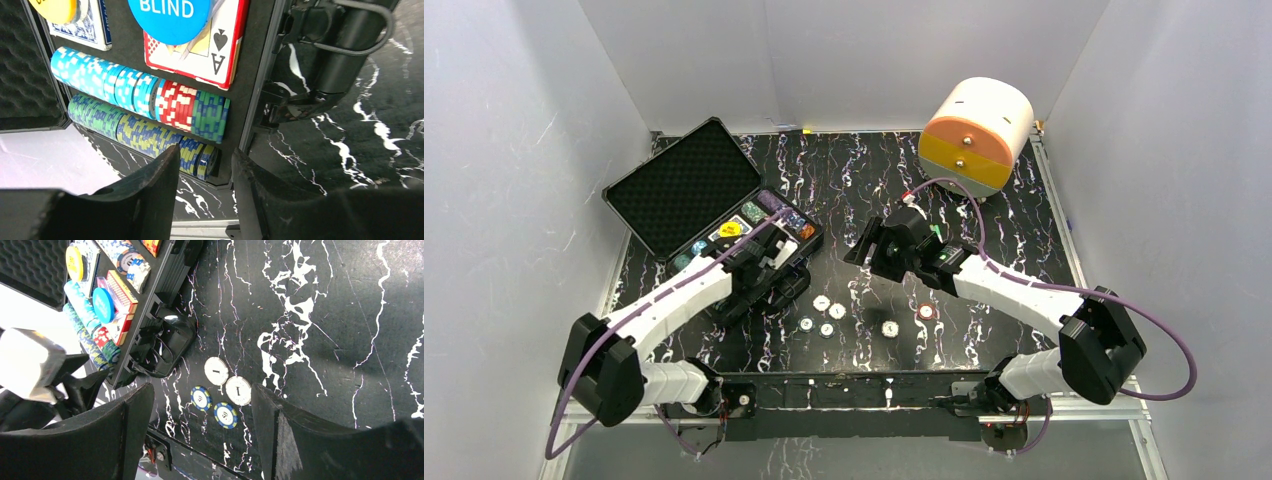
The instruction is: Pack up texas hold em set
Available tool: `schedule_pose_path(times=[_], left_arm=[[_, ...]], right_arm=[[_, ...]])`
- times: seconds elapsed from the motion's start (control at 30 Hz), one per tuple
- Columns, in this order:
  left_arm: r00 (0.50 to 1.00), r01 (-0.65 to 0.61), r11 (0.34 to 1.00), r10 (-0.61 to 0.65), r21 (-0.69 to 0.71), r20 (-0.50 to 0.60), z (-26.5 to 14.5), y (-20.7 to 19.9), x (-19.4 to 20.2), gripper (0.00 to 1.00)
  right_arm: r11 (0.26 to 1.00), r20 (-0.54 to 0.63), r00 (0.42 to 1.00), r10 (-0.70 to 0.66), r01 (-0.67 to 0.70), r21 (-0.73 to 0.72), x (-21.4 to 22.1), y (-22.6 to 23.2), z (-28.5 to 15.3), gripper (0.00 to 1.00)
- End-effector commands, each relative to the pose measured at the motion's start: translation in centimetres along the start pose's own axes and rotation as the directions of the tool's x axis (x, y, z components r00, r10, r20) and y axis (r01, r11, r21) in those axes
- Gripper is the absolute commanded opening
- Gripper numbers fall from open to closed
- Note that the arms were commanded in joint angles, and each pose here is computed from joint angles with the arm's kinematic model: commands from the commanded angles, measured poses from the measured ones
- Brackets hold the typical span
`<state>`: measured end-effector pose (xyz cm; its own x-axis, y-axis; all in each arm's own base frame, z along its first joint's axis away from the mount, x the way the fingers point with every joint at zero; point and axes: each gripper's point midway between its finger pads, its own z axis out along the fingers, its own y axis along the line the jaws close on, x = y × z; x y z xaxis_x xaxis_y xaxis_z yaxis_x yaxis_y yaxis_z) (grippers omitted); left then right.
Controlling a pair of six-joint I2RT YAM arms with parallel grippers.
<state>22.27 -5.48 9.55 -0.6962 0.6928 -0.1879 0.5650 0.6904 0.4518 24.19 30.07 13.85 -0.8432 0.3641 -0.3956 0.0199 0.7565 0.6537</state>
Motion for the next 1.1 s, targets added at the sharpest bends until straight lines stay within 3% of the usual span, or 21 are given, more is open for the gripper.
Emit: schedule_pose_path(times=[0.0,0.13,0.23,0.3,0.43,0.6,0.77,0.9,1.07], left_arm=[[0.987,0.077,0.996,-0.084,0.052,0.135,-2.9,0.5,-2.3,0.43],[0.939,0.206,0.977,-0.215,0.062,0.268,-5.7,2.0,-5.1,0.47],[0.855,0.347,0.937,-0.332,0.036,0.399,-8.1,4.6,-7.4,0.52],[0.761,0.468,0.883,-0.42,0.03,0.494,-10.1,6.6,-8.6,0.54],[0.513,0.707,0.701,-0.599,0.093,0.615,-14.6,10.4,-9.1,0.66],[0.366,0.702,0.685,-0.58,0.193,0.728,-18.7,12.1,-9.4,0.72],[0.234,0.746,0.625,-0.57,0.231,0.788,-21.8,14.1,-7.6,0.87],[0.188,0.758,0.606,-0.558,0.241,0.809,-23.0,14.8,-6.6,0.9],[0.201,0.763,0.606,-0.552,0.224,0.809,-22.8,14.9,-6.2,0.9]], right_arm=[[0.998,0.028,0.998,-0.06,0.061,-0.033,-1.1,1.5,-0.3,0.78],[0.989,-0.032,0.99,-0.138,0.139,0.047,0.1,0.6,0.9,0.78],[0.972,-0.096,0.974,-0.205,0.214,0.093,1.9,0.2,2.2,0.78],[0.957,-0.143,0.958,-0.249,0.266,0.116,3.5,0.0,3.0,0.78],[0.896,-0.218,0.894,-0.391,0.424,0.13,7.2,0.6,4.3,0.77],[0.803,-0.295,0.795,-0.531,0.583,0.127,11.0,1.9,6.0,0.75],[0.719,-0.338,0.704,-0.624,0.687,0.103,13.8,2.9,7.2,0.71],[0.675,-0.375,0.675,-0.636,0.722,0.155,14.4,2.1,8.0,0.67],[0.65,-0.409,0.642,-0.649,0.747,0.141,15.4,1.5,8.2,0.66]])
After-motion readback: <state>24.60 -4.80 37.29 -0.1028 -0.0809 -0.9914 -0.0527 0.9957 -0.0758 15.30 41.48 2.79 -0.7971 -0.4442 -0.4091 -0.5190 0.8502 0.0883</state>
